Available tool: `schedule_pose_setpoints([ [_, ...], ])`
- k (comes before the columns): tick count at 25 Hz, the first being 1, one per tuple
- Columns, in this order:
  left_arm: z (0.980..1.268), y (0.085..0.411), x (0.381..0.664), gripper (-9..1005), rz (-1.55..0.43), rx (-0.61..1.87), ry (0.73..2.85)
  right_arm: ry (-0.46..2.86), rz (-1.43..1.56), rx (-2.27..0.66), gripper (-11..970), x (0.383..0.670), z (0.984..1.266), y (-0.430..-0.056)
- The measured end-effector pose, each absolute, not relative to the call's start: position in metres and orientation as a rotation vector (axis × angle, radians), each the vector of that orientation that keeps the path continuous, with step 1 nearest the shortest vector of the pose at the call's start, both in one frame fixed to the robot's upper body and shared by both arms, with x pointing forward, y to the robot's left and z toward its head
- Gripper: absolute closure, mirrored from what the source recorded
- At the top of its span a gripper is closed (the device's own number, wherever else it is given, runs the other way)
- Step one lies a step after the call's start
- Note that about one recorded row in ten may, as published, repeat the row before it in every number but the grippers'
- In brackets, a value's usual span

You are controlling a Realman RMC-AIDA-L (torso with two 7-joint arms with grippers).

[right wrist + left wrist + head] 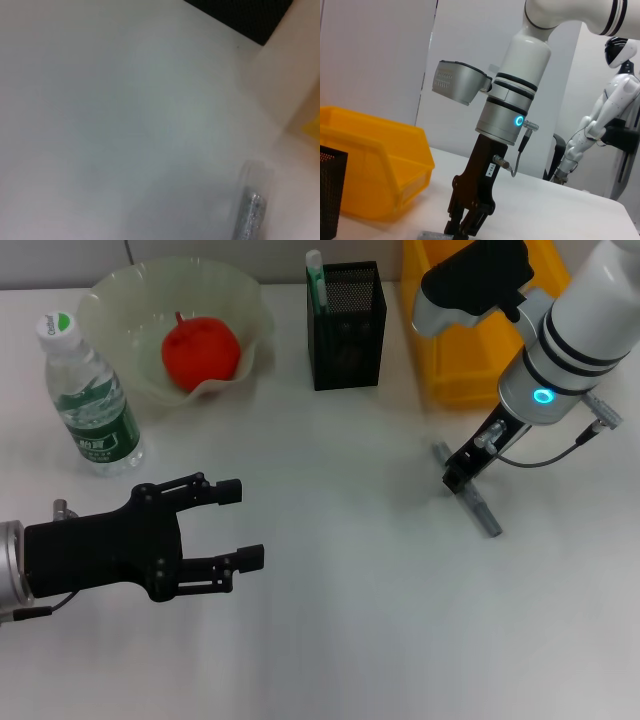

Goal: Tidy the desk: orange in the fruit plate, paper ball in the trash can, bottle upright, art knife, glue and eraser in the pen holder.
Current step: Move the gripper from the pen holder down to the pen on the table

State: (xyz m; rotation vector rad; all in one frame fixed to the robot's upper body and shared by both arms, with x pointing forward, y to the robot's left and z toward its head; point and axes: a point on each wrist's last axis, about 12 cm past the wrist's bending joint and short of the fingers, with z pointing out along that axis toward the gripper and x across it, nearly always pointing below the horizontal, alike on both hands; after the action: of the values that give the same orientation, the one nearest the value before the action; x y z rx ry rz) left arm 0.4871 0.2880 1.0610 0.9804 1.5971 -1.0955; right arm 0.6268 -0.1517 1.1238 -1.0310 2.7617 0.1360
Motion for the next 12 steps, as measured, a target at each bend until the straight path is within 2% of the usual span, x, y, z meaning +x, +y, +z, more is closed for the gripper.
schedule_pose_setpoints([
  [10,1.0613,0.2878,0.4875,154,-1.096,0.98,1.596,2.766,0.136,-1.035,669,0.6265,1.124,-0.1515],
  [12,1.0613,0.2878,0.4875,154,-1.096,0.98,1.596,2.766,0.136,-1.036,729,0.6265,1.1242,-0.1513],
])
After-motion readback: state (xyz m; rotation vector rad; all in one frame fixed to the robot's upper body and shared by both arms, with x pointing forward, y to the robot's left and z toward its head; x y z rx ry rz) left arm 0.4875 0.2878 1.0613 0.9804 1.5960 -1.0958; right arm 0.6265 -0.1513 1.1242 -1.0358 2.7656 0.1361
